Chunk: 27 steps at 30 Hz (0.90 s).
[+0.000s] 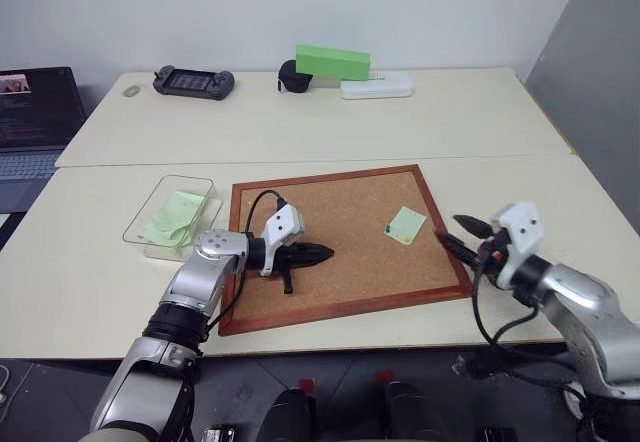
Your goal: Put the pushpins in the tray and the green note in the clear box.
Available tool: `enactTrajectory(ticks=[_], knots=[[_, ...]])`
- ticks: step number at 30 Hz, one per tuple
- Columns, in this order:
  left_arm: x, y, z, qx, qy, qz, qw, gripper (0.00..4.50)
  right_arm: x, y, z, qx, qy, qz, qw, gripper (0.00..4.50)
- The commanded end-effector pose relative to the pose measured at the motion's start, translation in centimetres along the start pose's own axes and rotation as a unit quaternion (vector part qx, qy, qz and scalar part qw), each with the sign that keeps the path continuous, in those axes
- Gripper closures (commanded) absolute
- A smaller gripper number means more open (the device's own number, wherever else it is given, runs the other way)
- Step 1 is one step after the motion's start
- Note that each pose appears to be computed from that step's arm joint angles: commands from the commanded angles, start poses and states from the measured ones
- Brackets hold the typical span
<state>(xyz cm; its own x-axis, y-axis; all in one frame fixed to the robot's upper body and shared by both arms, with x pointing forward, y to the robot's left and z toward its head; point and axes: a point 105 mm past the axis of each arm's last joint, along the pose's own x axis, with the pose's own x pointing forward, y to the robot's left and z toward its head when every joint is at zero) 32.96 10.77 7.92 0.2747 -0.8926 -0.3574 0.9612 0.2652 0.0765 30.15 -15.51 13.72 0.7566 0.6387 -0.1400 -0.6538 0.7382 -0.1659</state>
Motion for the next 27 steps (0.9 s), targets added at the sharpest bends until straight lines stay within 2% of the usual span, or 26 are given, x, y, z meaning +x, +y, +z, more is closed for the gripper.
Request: enactTrajectory(ticks=[1, 11, 21, 27], knots=[[0.0, -0.5, -1.1, -0.011, 0.02, -0.002, 1.0, 4.5, 1.6, 0.6, 0.3, 0.0, -0.014, 0.036, 0.999, 2.03], [-0.5, -1.1, -1.5, -0.016, 0.023, 0.001, 1.0, 4.5, 3.3, 1.2, -3.1, 0.002, 0.023, 0.068, 0.997, 2.03], [-0.7, -1.3, -1.4, -0.016, 0.024, 0.0, 1.0, 4.5, 4.4, 1.1, -4.1, 0.0, 0.027, 0.067, 0.997, 2.03], [-0.6, -1.3, -1.3, -0.017, 0.023, 0.0, 1.0, 4.5, 4.5, 0.9, -4.6, 0.003, 0.028, 0.061, 0.998, 3.1]])
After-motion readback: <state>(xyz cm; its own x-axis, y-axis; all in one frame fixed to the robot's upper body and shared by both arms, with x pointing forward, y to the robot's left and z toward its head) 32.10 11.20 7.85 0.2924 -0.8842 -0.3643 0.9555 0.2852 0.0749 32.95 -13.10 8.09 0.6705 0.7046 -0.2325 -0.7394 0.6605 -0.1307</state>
